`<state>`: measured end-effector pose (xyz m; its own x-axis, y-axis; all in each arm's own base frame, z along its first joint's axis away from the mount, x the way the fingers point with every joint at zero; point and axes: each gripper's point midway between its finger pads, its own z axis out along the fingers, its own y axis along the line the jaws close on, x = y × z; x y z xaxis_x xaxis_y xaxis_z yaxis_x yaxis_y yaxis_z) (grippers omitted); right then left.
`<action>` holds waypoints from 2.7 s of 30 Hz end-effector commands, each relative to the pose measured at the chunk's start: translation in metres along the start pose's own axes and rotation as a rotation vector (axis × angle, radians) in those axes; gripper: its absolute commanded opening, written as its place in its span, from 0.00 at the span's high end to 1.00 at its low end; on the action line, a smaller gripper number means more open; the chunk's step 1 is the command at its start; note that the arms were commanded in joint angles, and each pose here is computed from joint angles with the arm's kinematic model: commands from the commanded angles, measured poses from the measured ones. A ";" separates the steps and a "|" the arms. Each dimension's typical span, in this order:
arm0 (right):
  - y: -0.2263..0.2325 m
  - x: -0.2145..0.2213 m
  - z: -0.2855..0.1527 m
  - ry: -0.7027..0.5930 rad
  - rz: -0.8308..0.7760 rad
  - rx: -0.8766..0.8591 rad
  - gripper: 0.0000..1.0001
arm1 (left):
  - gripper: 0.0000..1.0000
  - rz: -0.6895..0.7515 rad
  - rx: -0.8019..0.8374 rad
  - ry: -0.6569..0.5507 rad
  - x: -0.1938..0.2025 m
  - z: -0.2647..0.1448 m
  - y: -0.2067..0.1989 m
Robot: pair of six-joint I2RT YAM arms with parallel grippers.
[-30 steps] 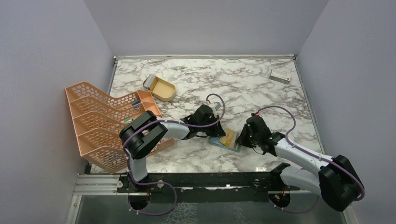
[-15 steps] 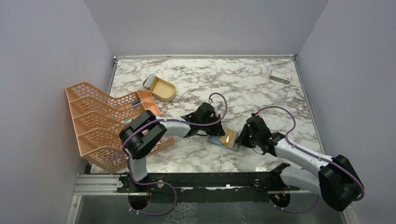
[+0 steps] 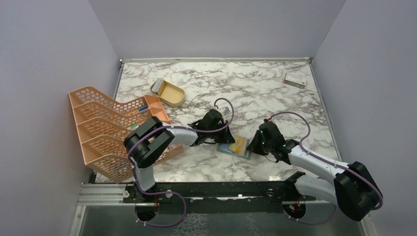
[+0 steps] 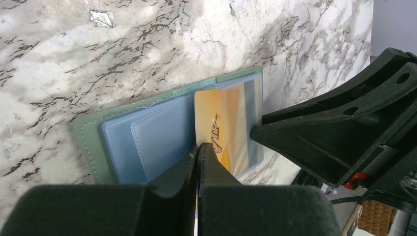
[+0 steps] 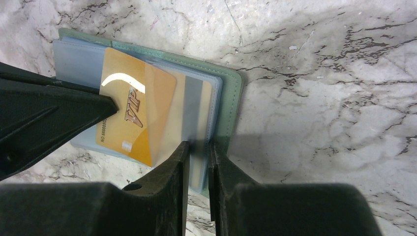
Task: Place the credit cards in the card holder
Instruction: Insert the credit card into the card holder.
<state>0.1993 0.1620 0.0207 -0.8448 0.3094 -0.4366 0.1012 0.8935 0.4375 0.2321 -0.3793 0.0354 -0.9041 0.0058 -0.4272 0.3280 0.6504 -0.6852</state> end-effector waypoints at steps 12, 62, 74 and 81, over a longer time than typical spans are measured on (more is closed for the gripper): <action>-0.016 0.028 0.002 0.097 -0.004 0.038 0.83 | 1.00 -0.051 -0.067 -0.039 0.003 -0.010 0.018; -0.008 0.037 0.003 0.114 0.083 -0.016 0.83 | 1.00 -0.109 -0.055 -0.121 0.010 -0.003 0.018; -0.010 0.039 0.003 0.117 0.096 -0.013 0.83 | 1.00 -0.137 -0.104 -0.170 0.008 -0.012 0.029; -0.009 0.038 0.003 0.113 0.105 -0.014 0.83 | 1.00 -0.150 -0.124 -0.201 0.005 -0.017 0.033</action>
<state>0.1972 0.1737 0.0204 -0.8344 0.3965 -0.3828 0.1513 0.8326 0.5328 0.2320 -0.3590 0.0330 -0.8779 -0.2230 -0.4237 0.1802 0.6659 -0.7240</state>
